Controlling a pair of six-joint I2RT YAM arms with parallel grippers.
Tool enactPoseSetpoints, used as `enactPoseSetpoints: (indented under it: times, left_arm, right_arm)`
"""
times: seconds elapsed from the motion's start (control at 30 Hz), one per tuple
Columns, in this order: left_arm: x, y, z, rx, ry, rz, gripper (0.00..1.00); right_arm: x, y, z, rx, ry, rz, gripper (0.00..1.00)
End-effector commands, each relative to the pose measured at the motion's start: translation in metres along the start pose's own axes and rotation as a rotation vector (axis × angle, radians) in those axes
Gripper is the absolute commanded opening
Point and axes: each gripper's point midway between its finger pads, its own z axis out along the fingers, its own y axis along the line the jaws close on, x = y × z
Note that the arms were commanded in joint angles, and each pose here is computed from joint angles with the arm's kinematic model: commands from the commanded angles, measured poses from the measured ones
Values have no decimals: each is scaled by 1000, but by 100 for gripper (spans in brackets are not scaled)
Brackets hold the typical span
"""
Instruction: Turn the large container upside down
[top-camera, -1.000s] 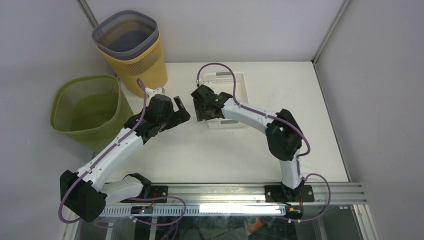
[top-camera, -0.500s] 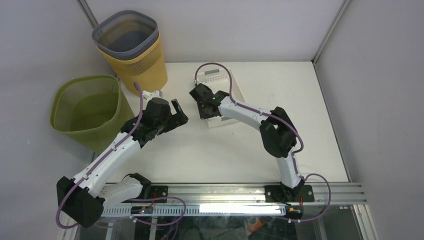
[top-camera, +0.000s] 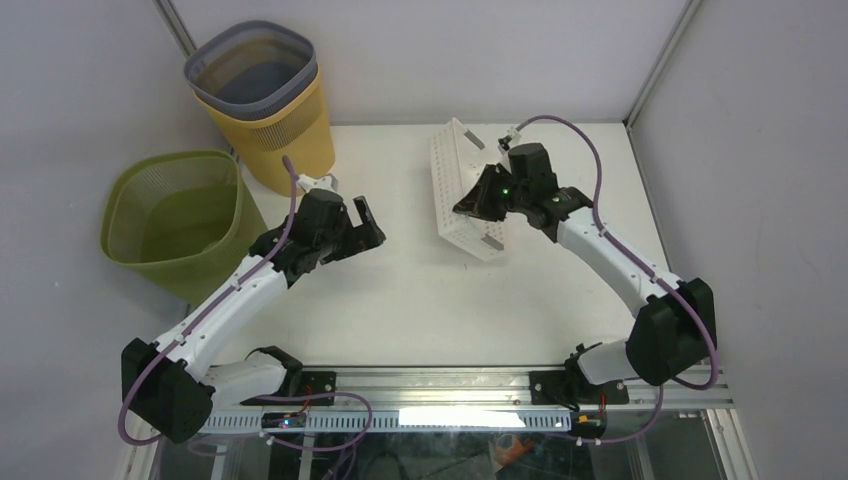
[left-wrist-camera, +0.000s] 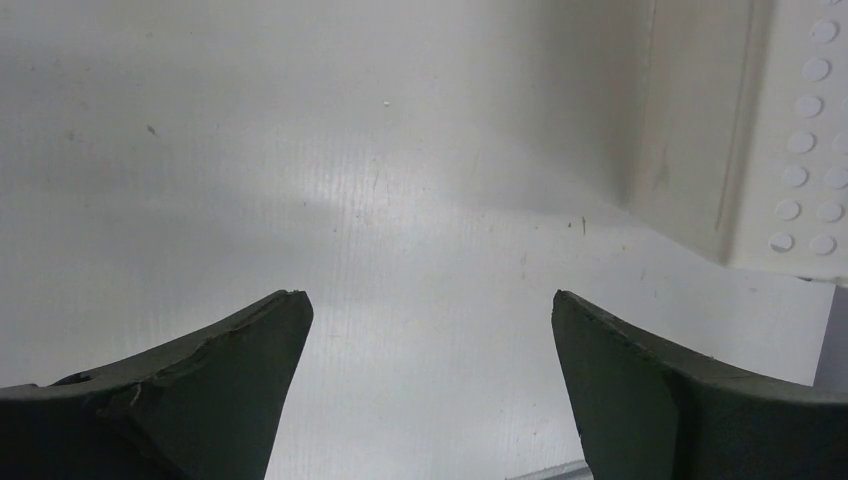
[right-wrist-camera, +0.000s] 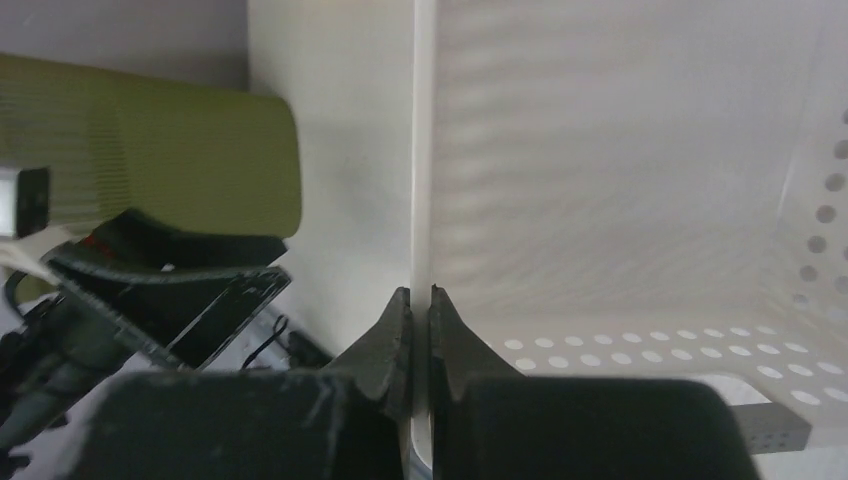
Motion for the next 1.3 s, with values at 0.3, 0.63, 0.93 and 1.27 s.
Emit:
enactPoseSetpoints:
  times: [0.3, 0.63, 0.93, 1.27]
  left_arm:
    - [-8, -54, 6, 248, 47, 86, 99]
    - [-7, -75, 11, 331, 98, 110, 99]
    - [-5, -86, 16, 369, 128, 115, 99]
    - [-12, -100, 22, 404, 145, 141, 99]
  right_arm:
    - [-8, 77, -64, -617, 68, 209, 0]
    - [-14, 33, -76, -690, 30, 431, 0]
    - [-4, -17, -88, -704, -48, 574, 0]
    - [-9, -39, -102, -739, -103, 663, 0]
